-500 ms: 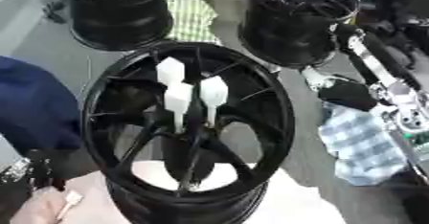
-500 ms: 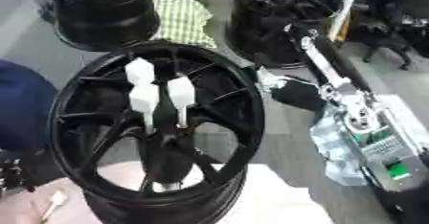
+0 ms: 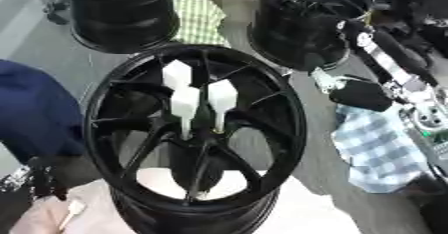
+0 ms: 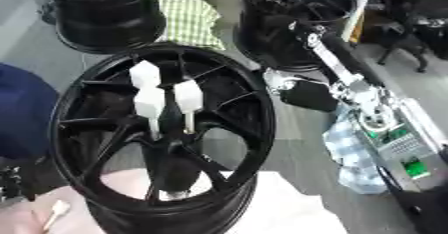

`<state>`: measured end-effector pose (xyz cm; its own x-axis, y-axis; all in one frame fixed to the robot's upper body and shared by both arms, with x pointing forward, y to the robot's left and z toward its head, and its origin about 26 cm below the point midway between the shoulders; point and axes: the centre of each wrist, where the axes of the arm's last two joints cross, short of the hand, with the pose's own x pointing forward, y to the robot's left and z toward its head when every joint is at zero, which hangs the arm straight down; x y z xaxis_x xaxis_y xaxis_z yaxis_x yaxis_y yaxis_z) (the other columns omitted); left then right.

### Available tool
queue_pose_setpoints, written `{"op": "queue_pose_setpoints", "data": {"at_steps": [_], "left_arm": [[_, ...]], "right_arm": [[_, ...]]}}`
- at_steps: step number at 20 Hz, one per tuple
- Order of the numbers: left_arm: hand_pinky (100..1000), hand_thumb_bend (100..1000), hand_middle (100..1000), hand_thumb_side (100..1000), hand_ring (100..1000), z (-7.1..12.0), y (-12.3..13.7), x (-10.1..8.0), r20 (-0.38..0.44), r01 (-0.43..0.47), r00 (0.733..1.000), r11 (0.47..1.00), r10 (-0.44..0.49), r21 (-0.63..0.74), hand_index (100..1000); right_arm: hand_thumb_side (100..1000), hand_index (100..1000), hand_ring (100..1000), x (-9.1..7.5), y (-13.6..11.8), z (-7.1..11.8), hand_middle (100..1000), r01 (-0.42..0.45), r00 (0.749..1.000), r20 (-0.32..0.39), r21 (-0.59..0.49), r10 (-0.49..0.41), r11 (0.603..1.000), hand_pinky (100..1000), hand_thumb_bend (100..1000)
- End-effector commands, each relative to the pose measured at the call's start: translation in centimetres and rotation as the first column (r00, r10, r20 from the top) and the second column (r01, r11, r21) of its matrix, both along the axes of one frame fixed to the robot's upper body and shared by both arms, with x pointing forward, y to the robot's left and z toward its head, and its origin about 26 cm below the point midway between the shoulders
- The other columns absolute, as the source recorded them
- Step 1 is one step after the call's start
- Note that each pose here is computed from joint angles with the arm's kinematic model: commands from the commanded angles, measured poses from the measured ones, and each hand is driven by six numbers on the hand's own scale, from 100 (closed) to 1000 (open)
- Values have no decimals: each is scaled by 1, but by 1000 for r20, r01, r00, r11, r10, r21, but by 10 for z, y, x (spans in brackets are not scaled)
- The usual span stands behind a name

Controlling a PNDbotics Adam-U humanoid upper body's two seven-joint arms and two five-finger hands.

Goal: Pull the pin out of the wheel hub.

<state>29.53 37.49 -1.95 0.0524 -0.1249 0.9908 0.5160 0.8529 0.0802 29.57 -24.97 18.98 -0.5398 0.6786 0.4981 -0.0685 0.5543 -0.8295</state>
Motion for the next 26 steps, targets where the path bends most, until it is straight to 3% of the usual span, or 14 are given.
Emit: {"op": "queue_pose_setpoints", "data": {"at_steps": [1, 6, 12, 16, 21, 26], "left_arm": [[527, 100, 545, 880, 523, 12, 7, 4, 29, 5, 1000, 999, -6, 32, 822], [527, 100, 545, 880, 523, 10, 7, 4, 27, 7, 1000, 999, -8, 35, 822], [527, 100, 545, 879, 523, 8, 5, 5, 30, 17, 999, 999, -18, 37, 823], [527, 100, 545, 879, 523, 7, 2, 7, 33, 25, 999, 999, -26, 31, 823], [527, 100, 545, 882, 524, 6, -3, 9, 29, 33, 999, 999, -34, 24, 823], [527, 100, 545, 884, 524, 6, -6, 10, 28, 40, 999, 999, -41, 21, 823]], "right_arm": [[484, 933, 747, 0, -3, 20, 742, -36, 999, -1, -78, 36, 996, 735, 100], [540, 942, 771, 4, 2, 55, 783, -150, 986, -106, -208, 130, 967, 752, 121], [573, 960, 859, 18, 27, 80, 877, -314, 922, -328, -320, 207, 894, 807, 154], [567, 963, 867, 38, 43, 78, 886, -340, 903, -384, -362, 194, 868, 817, 160], [564, 968, 874, 71, 55, 57, 892, -320, 898, -416, -391, 144, 863, 825, 165], [567, 972, 883, 92, 60, 37, 898, -314, 891, -440, -422, 111, 850, 838, 171]]}}
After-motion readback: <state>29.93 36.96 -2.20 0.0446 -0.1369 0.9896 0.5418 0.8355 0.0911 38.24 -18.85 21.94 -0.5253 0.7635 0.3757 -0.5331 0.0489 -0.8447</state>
